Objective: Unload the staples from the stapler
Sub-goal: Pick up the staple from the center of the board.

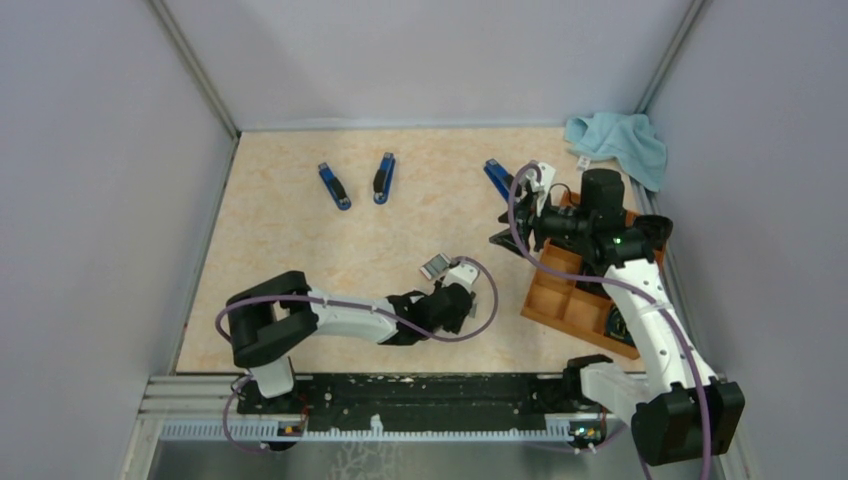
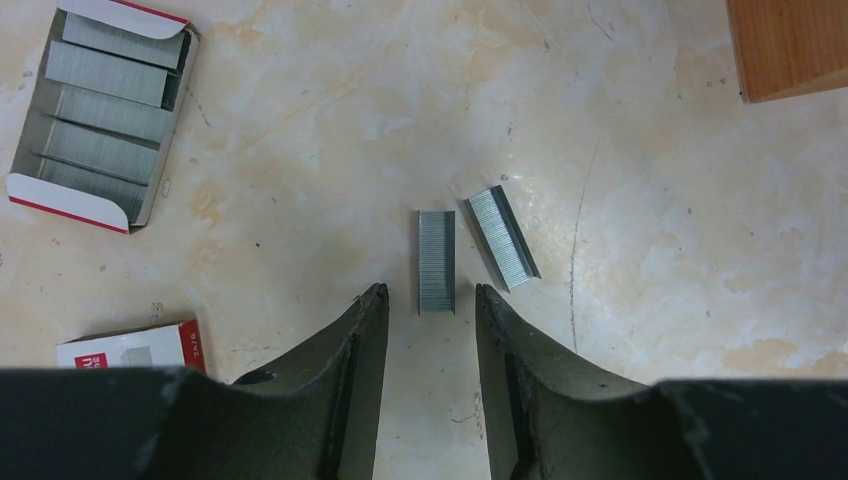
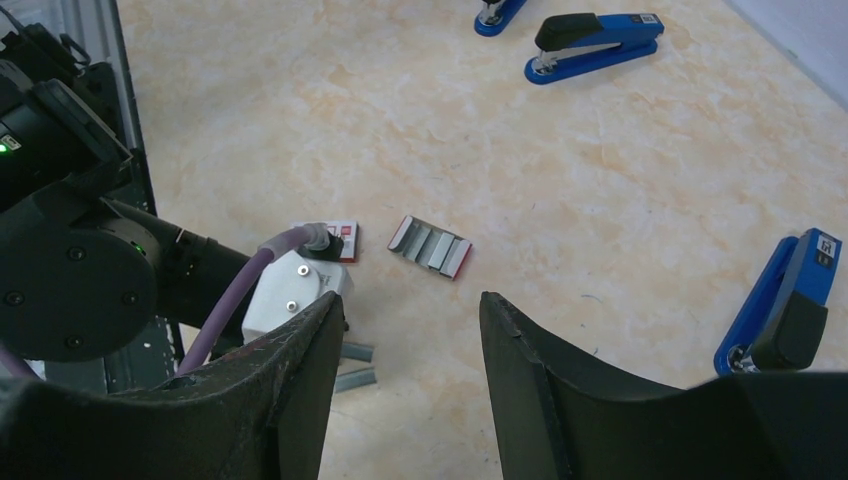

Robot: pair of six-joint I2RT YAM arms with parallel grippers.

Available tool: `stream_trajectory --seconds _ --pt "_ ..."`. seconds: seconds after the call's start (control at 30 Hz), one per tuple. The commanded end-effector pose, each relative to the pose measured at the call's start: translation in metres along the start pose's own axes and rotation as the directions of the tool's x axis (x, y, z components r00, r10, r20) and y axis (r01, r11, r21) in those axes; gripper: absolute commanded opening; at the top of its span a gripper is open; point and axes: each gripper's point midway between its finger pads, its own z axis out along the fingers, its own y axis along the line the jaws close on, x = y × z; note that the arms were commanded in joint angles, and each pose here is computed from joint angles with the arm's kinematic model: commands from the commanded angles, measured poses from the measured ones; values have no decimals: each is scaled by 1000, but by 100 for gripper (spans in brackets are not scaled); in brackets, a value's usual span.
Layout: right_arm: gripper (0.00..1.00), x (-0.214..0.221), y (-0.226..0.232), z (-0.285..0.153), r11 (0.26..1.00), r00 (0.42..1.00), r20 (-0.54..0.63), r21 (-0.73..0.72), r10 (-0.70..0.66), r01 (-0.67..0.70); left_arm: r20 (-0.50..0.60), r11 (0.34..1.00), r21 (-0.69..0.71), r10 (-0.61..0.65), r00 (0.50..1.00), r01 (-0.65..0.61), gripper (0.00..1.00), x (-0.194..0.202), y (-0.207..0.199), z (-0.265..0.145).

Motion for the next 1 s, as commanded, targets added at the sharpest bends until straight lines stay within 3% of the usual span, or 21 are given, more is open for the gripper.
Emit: stream_trajectory --seconds 0.0,0.13,0.23,0.27,0.4,0.5,0.73,0.97 --pt "53 -14 0 -1 998 998 29 -30 -47 47 -16 1000 -13 -2 1000 2 44 2 0 5" --pt "53 -18 30 -5 975 994 66 -197 -91 103 -28 1000 -3 2 1000 -2 45 1 -4 7" --pt "53 -47 84 -30 888 958 206 -376 -200 266 -20 1000 8 2 1000 -2 48 1 -5 7" --pt "53 -60 95 -38 851 924 270 -381 -271 360 -6 1000 14 -4 1000 4 49 -1 -6 6" --pt "53 -106 114 -60 829 893 318 -362 -319 425 55 997 76 -31 998 27 55 -11 -10 -4" --pt "53 -110 114 -62 841 902 306 -359 -304 405 85 992 117 -50 995 40 57 -19 -16 -10" --pt "53 -55 87 -40 894 950 169 -328 -261 304 85 989 145 -38 996 26 62 -18 -24 -13" --pt "54 -33 66 -35 922 965 91 -285 -247 262 108 989 134 45 993 -60 62 -19 -30 -8"
